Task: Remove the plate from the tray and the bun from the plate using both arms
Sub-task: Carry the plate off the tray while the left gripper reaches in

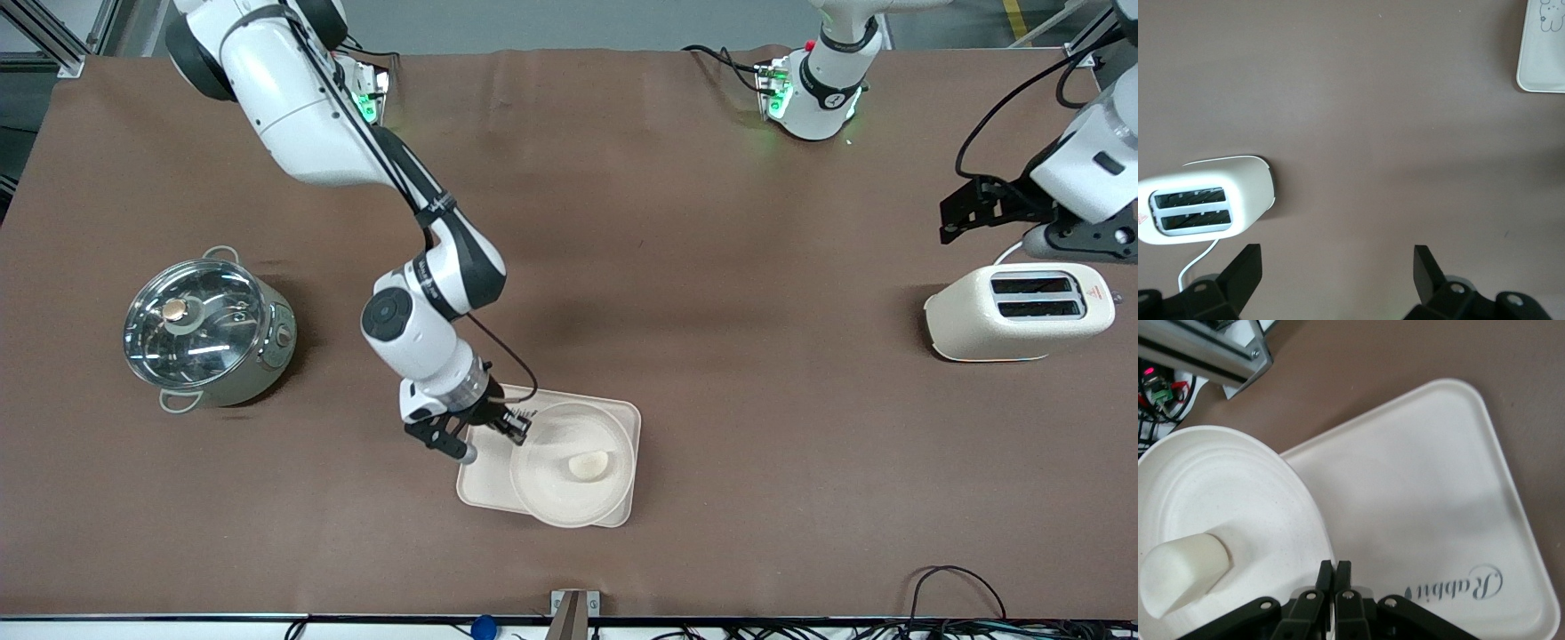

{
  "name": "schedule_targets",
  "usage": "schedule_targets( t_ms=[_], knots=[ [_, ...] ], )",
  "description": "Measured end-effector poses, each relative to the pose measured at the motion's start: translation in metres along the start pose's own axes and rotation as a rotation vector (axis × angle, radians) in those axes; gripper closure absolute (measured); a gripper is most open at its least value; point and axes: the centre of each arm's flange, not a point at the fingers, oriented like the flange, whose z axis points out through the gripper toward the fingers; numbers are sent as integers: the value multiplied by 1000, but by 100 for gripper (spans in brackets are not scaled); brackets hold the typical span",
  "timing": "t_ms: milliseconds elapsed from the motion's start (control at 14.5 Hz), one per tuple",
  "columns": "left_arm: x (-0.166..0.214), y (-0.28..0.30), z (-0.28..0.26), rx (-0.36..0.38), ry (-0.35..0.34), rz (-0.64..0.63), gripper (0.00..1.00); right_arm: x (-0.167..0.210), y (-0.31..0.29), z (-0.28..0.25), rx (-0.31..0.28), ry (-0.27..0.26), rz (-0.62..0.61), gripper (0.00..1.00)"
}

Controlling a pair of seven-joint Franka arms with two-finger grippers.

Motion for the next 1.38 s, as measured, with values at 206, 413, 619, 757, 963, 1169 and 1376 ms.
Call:
schedule_targets(
  t_ms=[206, 413, 619, 757, 963, 1169, 1376],
  knots=[
    [13, 17, 23, -16, -32, -2, 0, -38, 28, -15, -35, -21, -14, 96],
    [23, 58, 47, -18, -56, -55, 0, -81, 63, -34, -79, -45, -36, 96],
    [34, 101, 84, -15, -94, -103, 0, -129, 94, -35, -75, -48, -71, 96],
    [42, 128, 112, -8, -120, -163, 0, -152, 107, -29, -57, -38, -92, 96],
    [50, 171, 155, 2, -144, -261, 0, -168, 116, -23, -49, -34, -109, 96],
    [58, 216, 196, -2, -131, -379, 0, -173, 126, -12, -50, -32, -108, 96],
    [61, 256, 235, -16, -111, -492, 0, -180, 136, -1, -56, -36, -109, 96]
  ],
)
